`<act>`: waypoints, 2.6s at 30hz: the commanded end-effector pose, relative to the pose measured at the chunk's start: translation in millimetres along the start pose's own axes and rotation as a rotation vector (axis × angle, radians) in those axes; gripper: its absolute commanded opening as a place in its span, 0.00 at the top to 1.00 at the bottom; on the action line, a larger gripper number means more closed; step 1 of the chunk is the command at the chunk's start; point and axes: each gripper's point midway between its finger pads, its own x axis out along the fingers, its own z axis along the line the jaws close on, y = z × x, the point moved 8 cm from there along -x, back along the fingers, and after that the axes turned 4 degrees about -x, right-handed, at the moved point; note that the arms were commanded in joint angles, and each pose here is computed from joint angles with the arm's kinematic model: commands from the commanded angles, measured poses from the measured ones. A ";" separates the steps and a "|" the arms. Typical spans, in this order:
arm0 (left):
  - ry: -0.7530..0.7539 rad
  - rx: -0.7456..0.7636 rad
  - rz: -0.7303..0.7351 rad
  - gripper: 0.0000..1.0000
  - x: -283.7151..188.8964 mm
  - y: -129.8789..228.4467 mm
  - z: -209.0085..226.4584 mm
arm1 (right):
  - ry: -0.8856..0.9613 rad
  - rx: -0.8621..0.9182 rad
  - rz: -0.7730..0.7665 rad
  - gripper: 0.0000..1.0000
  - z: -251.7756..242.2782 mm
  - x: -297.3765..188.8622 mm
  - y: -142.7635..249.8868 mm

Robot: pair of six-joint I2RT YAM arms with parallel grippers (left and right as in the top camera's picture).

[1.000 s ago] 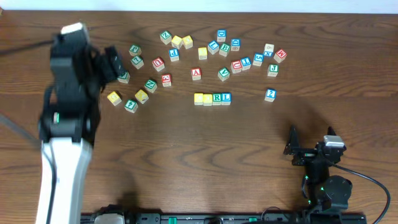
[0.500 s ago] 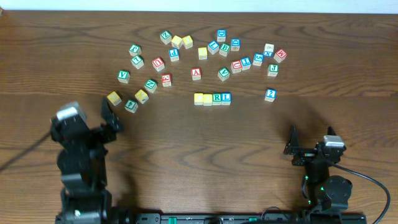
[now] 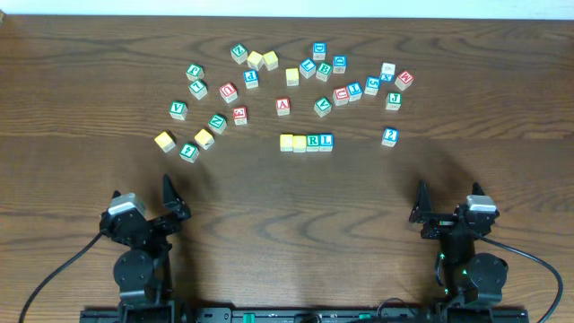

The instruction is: Spell out CORL

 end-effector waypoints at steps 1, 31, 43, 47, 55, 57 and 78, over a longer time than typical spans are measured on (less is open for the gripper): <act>-0.006 0.016 -0.004 0.03 -0.8 6.4 3.1 | -0.001 -0.009 -0.002 0.01 -0.1 -0.2 0.7; -0.008 0.027 0.062 0.02 -1.1 17.1 4.6 | -0.001 -0.009 -0.001 0.01 -0.1 -0.2 0.8; -0.009 0.027 0.064 0.03 -1.0 17.4 4.7 | -0.002 -0.009 -0.001 0.01 -0.1 -0.2 0.8; -0.009 0.027 0.064 0.03 -1.0 17.4 4.8 | -0.001 -0.009 -0.002 0.01 -0.1 -0.2 0.7; -0.009 0.027 0.064 0.03 -1.0 17.4 4.8 | -0.001 -0.009 -0.001 0.01 -0.1 -0.2 0.8; -0.009 0.027 0.064 0.03 -1.0 17.4 4.8 | -0.001 -0.008 -0.002 0.01 -0.1 -0.2 0.7; -0.009 0.027 0.064 0.02 -1.0 17.4 4.8 | -0.001 -0.009 -0.001 0.01 -0.1 -0.2 0.8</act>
